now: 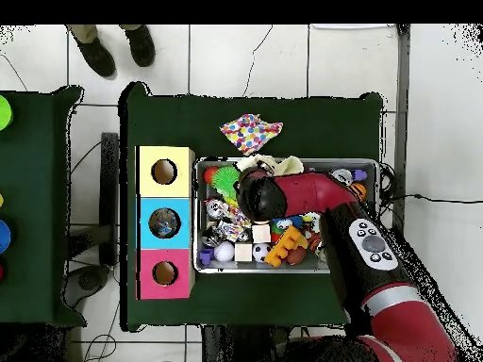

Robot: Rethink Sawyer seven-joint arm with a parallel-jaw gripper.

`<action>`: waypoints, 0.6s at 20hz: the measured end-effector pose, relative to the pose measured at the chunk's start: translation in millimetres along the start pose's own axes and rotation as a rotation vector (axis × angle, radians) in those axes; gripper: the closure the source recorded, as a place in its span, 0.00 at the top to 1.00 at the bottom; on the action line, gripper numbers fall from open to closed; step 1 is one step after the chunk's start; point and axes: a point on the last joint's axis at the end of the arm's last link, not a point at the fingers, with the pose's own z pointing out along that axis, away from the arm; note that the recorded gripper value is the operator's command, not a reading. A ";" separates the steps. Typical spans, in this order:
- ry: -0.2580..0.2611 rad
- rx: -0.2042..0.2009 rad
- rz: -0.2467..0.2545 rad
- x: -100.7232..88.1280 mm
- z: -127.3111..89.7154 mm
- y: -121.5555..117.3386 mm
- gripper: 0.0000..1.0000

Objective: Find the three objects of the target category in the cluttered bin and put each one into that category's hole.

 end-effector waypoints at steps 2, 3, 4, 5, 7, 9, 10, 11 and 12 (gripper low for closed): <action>0.021 -0.001 0.004 7.1 -0.6 -9.9 1.00; 0.023 -0.001 0.005 8.2 -0.7 -11.4 1.00; 0.028 -0.002 0.008 10.5 -0.9 -14.2 1.00; 0.036 -0.003 0.012 14.7 -1.2 -19.2 1.00; 0.049 0.001 0.014 20.7 -1.0 -26.8 1.00; 0.055 0.003 0.013 23.7 -0.5 -30.1 1.00; 0.060 0.005 0.013 27.9 0.2 -35.1 0.00; 0.059 0.007 0.014 28.0 0.2 -36.3 0.00; 0.057 0.008 0.015 28.1 0.1 -37.4 0.00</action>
